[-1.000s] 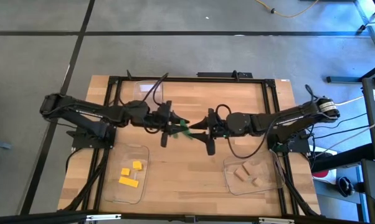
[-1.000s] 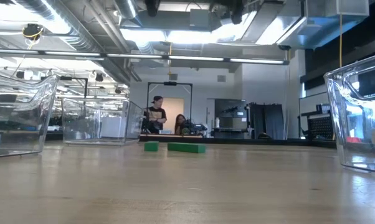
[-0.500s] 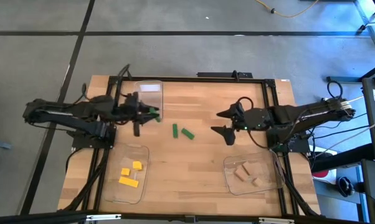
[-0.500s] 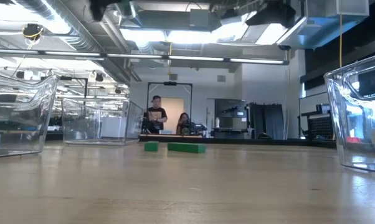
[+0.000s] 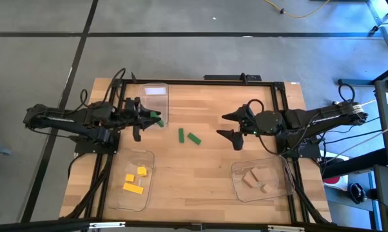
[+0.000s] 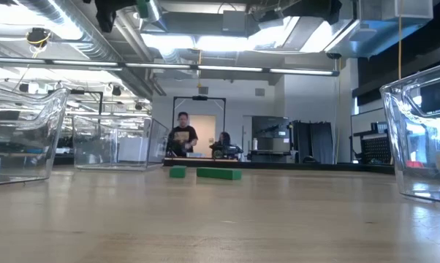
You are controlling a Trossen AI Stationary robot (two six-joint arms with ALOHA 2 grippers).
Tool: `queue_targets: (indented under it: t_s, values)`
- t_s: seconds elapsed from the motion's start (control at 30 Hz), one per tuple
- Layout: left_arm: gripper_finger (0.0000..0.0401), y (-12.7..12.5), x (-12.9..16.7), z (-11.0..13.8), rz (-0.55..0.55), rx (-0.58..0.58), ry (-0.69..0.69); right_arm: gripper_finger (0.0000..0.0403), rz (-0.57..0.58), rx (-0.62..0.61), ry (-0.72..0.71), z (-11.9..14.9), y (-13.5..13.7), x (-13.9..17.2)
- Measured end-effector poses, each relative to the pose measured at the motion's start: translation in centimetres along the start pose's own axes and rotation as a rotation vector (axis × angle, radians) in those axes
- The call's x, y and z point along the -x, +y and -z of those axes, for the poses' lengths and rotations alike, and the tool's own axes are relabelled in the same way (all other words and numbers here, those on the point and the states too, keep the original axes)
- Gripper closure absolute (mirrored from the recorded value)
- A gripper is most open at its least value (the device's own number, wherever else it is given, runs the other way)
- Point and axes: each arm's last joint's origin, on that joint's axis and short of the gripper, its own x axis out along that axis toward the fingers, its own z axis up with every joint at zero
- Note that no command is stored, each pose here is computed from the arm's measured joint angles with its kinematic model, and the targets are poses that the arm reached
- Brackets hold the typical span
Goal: Sort & place blocks by color
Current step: Put the right green block into the top left transparent bin
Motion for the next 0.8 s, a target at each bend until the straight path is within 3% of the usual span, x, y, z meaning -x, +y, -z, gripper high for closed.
queue_targets:
  t_s: [0.2,0.37,0.43,0.53,0.67,0.8]
  values:
    - [0.0307,0.1,0.0,-0.1,-0.05,0.018,-0.003,0.0032,-0.004,-0.001,0.004,0.0,0.0,0.0]
    - [0.0307,1.2,-0.6,-2.9,-0.37,-0.029,0.102,0.0032,-0.004,-0.003,0.005,0.0,0.0,0.0]
    - [0.0307,2.3,-1.1,-4.4,-0.497,-0.059,0.205,0.0032,-0.003,-0.002,0.008,0.1,0.0,0.0]
    - [0.0307,4.6,-2.3,-6.3,-0.557,-0.095,0.399,0.0032,0.003,0.0,0.02,0.2,-0.1,0.0]
    - [0.0307,8.6,-4.0,-7.1,-0.53,-0.134,0.708,0.0032,0.015,0.009,0.042,0.4,-0.2,0.0]
    - [0.0307,13.0,-6.1,-5.1,-0.459,-0.183,1.021,0.0032,0.018,0.007,0.048,0.5,-0.2,0.0]
